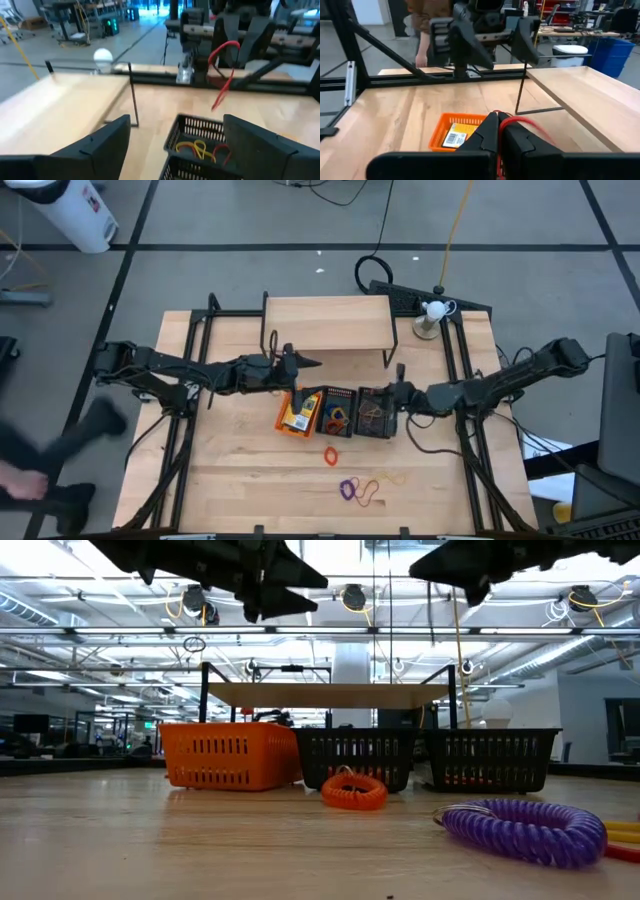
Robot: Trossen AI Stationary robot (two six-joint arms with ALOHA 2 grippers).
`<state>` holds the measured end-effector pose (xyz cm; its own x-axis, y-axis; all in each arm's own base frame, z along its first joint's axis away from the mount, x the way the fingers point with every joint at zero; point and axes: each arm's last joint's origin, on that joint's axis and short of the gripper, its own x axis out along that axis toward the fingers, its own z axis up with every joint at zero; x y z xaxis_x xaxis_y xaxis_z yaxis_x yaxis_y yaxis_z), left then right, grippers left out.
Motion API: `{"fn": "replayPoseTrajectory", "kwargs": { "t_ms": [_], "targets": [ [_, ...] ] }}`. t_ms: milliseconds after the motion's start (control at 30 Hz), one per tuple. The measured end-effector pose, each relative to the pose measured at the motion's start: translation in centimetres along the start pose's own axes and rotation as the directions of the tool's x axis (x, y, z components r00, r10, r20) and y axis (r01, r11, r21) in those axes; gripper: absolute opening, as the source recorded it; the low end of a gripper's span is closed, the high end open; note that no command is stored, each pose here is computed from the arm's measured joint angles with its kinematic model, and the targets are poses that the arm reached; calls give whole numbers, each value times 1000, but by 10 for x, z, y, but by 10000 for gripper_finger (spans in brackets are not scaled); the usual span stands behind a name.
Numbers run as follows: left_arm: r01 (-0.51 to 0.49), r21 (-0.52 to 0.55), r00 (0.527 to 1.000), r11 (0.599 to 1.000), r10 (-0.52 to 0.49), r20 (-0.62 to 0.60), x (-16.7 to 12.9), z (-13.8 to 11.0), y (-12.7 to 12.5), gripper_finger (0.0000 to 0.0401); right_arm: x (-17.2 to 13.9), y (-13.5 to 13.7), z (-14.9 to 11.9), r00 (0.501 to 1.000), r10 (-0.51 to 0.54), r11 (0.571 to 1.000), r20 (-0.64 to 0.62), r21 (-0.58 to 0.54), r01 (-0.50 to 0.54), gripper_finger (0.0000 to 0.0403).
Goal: Pick & Place Office Desk Supplies
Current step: Put the red rubber band into the right black bin
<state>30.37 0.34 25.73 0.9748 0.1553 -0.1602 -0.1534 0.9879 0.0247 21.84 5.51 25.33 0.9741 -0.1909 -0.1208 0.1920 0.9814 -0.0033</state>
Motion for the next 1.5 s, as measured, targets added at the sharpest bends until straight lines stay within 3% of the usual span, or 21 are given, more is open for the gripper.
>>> {"fn": "replayPoseTrajectory", "kwargs": {
  "t_ms": [233, 567, 800, 1067, 1233, 1500],
  "targets": [
    [1, -3, 1000, 1000, -1, 22, -4, 5, 0, 315, -11, -2, -3, 1000, -2, 999, 8, 52, 2, 0],
    [7, -2, 1000, 1000, -7, 9, -4, 4, -1, 306, -12, -3, -15, 994, -11, 984, -111, 173, 30, 0],
    [26, -1, 1000, 1000, -26, 7, -5, 4, -7, 307, -12, -1, -21, 979, 105, 958, -177, 281, -52, 0],
    [38, -8, 999, 999, -38, 8, -6, 4, -10, 307, -13, 0, -22, 967, 165, 958, -195, 263, -111, 4],
    [39, -11, 999, 999, -39, 8, -6, 4, -10, 310, -13, 1, -24, 955, 202, 959, -219, 243, -147, 39],
    [37, -11, 999, 999, -37, 9, -6, 4, -10, 312, -14, 1, -26, 951, 197, 976, -238, 136, -169, 142]
  ]
}}
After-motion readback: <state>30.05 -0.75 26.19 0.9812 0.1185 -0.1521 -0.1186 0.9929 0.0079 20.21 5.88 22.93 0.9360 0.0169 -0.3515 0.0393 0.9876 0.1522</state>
